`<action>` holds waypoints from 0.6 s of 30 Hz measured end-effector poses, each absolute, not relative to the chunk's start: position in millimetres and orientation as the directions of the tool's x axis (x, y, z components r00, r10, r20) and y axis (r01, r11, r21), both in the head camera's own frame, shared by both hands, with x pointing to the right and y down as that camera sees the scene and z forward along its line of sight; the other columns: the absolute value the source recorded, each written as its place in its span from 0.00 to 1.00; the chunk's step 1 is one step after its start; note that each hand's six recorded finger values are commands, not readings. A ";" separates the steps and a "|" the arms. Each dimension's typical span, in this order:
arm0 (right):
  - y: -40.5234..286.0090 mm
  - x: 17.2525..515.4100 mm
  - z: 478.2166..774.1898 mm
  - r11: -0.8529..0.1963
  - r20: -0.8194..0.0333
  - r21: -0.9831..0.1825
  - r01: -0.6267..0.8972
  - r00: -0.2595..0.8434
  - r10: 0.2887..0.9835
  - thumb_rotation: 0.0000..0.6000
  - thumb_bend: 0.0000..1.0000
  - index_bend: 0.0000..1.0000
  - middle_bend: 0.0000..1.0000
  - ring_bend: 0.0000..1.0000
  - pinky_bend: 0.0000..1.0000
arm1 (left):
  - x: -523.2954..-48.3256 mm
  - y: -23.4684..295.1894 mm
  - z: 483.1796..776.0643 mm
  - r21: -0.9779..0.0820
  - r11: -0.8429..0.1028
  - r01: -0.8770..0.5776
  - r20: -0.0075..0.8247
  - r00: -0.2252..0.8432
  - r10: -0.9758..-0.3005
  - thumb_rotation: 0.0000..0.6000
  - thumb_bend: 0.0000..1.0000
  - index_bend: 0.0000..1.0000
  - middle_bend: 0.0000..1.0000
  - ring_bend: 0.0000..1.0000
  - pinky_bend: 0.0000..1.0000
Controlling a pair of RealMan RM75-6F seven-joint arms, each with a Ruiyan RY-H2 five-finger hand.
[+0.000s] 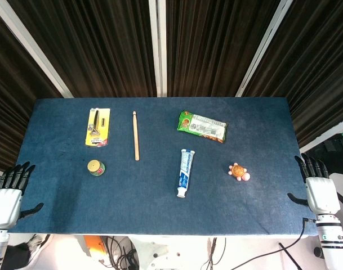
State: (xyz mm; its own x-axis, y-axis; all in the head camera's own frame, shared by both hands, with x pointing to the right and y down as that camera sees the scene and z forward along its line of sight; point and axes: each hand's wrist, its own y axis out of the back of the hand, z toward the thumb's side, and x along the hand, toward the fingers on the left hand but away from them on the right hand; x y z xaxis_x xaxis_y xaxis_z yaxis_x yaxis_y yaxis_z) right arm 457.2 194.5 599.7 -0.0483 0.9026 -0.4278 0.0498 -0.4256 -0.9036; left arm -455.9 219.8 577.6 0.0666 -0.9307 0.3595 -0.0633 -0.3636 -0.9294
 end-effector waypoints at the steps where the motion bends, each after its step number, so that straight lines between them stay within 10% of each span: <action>1: 194.5 457.3 599.8 -0.426 -0.428 -0.903 0.050 -0.049 0.902 1.00 0.03 0.00 0.00 0.00 0.00 | -456.0 219.9 577.6 -0.929 -0.364 -0.063 0.360 0.066 -0.931 1.00 0.06 0.06 0.00 0.00 0.00; 18: 190.4 452.0 609.8 -0.459 -0.461 -0.887 0.043 -0.029 0.887 1.00 0.03 0.00 0.00 0.00 0.00 | -457.9 221.1 576.0 -0.931 -0.360 -0.063 0.357 0.052 -0.933 1.00 0.06 0.06 0.00 0.00 0.00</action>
